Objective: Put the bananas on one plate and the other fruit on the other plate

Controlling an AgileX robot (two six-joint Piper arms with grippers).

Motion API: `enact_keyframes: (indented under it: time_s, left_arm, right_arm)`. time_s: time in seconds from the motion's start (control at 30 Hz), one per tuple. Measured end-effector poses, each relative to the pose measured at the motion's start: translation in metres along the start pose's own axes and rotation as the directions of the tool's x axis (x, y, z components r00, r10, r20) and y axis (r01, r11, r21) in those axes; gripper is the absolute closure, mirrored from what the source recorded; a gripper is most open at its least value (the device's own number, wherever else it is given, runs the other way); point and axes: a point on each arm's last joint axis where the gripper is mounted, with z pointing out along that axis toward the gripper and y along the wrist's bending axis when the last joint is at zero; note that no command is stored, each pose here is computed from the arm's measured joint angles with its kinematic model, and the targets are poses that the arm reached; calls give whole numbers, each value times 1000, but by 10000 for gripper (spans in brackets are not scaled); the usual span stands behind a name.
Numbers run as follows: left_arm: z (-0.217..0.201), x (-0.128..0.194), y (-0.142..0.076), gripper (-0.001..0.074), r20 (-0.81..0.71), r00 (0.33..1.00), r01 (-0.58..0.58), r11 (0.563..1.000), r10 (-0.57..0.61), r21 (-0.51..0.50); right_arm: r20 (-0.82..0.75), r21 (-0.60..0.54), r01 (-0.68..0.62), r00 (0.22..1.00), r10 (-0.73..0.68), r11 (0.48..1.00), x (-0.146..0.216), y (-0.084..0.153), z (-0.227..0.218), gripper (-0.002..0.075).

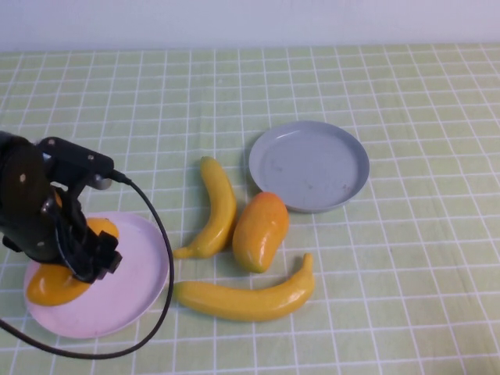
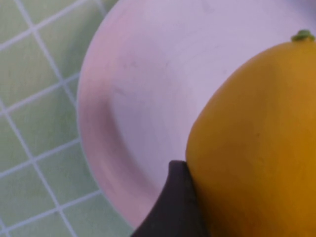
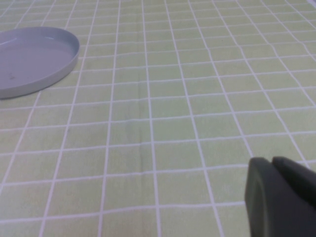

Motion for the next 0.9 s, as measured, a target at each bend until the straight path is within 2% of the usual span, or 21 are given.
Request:
enact_keyframes:
  time_s: [0.13,0.47,0.63,0.9]
  left_arm:
    - [12,-1,4,193,-26,998,50,997,-51,-51]
    - [39,1,14,193,-100,989,107,992,-113,-65]
    - [39,2,17,78,-99,982,156,984,-164,-84]
    - [24,-3,23,67,-85,975,194,973,-206,-127]
  right_arm:
    - [0,0,0,1000,0,1000,0,0,0,743]
    - [0,0,0,1000,0,1000,0,0,0,743]
    - [0,0,0,1000,0,1000,0,0,0,743]
    - [0,0,0,1000,0,1000,0,0,0,743]
